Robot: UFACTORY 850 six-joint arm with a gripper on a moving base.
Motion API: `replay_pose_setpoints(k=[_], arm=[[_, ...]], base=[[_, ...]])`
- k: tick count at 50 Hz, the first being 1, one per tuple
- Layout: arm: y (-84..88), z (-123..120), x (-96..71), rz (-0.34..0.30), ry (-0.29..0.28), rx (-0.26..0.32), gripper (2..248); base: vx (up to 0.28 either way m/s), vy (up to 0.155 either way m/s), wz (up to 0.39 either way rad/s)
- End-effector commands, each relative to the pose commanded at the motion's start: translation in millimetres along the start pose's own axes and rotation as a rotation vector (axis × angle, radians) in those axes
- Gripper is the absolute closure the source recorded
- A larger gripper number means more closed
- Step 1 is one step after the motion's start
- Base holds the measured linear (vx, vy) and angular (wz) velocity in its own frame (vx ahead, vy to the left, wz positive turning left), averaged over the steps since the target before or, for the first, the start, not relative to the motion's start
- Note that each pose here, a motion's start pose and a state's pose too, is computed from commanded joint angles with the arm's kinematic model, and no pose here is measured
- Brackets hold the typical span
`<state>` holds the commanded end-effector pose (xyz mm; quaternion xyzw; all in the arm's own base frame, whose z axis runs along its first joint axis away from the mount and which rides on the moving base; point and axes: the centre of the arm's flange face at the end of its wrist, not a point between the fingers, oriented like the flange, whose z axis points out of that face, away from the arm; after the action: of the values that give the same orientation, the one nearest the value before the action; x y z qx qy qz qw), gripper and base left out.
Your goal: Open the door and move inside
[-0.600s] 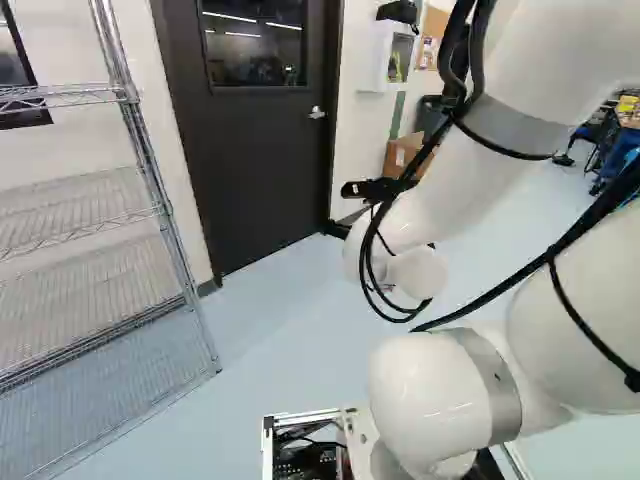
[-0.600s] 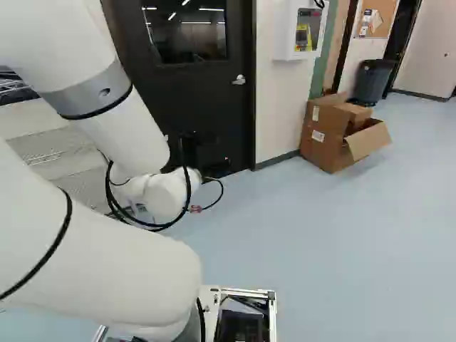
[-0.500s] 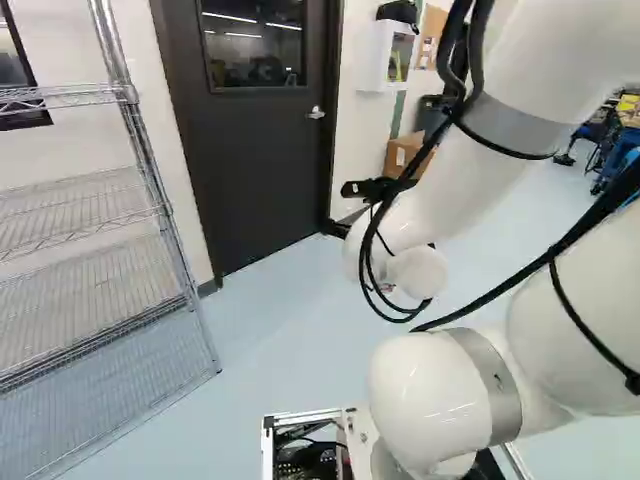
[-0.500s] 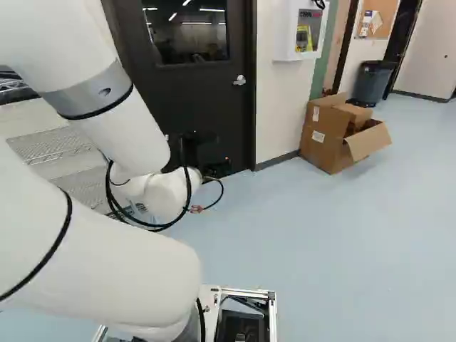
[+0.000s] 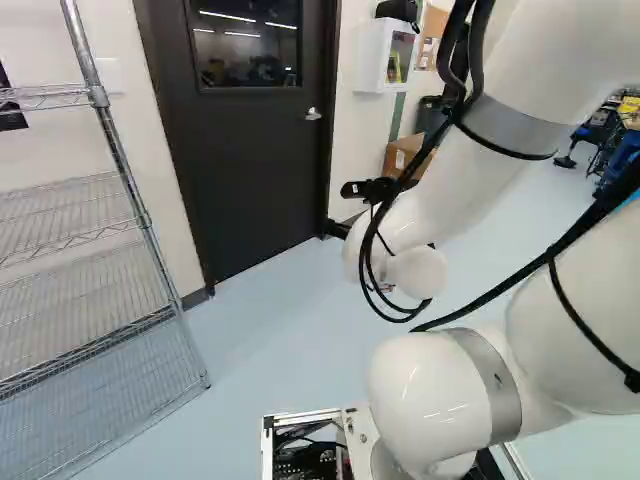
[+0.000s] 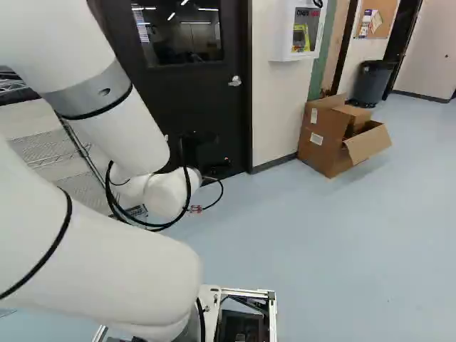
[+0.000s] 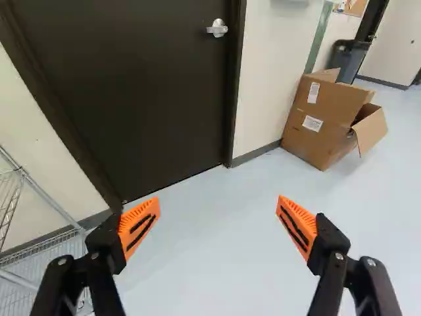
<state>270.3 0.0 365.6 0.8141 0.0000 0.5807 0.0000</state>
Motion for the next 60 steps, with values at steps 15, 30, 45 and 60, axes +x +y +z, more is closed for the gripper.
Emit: replay_pose_setpoints(k=[15,30,45,60], arm=[[0.0,0.0,0.0,0.0,0.0,0.0,3],[0.0,0.0,0.0,0.0,0.0,0.0,3],[0.0,0.0,0.0,0.0,0.0,0.0,3],[0.0,0.0,0.0,0.0,0.0,0.0,3]], base=[[0.185,-0.076,-0.007],[0.195,-0.08,-0.006],[0.196,-0.08,-0.006],[0.197,-0.082,-0.006]])
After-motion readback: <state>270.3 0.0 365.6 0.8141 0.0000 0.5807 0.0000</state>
